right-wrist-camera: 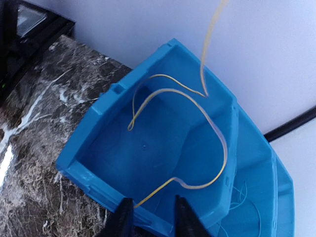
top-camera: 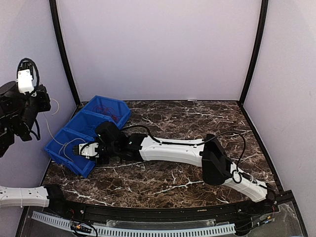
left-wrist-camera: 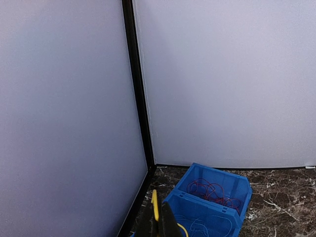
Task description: Untangle the cables
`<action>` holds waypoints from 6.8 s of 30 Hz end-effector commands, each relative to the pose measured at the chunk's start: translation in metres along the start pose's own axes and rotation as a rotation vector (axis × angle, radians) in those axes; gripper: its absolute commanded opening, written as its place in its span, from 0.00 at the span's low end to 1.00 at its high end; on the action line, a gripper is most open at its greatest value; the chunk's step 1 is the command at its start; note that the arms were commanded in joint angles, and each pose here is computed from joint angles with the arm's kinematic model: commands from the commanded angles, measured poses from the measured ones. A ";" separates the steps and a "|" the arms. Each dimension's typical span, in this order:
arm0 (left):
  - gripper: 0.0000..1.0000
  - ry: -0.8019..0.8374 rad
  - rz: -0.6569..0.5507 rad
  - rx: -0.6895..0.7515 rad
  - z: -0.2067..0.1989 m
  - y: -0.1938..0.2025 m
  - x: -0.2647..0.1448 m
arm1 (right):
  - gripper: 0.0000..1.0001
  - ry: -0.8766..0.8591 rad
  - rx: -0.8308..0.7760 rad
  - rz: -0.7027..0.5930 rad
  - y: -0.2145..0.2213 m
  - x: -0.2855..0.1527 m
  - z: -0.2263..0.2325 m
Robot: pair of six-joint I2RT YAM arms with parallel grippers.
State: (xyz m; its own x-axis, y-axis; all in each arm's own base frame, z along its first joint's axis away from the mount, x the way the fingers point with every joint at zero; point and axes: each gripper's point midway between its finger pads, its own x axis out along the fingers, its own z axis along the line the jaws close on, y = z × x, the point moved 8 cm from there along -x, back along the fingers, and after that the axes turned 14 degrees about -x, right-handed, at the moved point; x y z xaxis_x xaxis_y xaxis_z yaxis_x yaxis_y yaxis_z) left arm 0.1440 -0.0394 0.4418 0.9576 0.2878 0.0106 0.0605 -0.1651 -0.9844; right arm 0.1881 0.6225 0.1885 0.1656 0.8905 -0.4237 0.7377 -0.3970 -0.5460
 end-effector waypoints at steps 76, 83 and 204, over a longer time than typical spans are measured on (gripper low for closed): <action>0.52 0.737 0.946 -0.017 -0.224 0.240 0.052 | 0.64 -0.022 1.017 0.860 0.341 -0.424 0.071; 0.52 0.915 1.016 -0.098 -0.276 0.279 0.029 | 0.69 0.017 0.978 0.917 0.326 -0.443 0.076; 0.00 0.185 0.419 0.036 -0.064 0.106 0.008 | 0.61 -0.051 0.892 0.302 0.254 -0.425 0.060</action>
State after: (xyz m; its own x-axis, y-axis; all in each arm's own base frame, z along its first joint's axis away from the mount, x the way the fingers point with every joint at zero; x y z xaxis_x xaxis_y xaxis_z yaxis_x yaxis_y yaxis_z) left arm 0.1791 -0.1319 0.3832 0.9669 -0.0694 -0.2454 -0.2544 -0.1965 -0.9469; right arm 0.2660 0.1303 0.1810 0.1937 0.7162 -0.6705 -0.1489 -0.6540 -0.7417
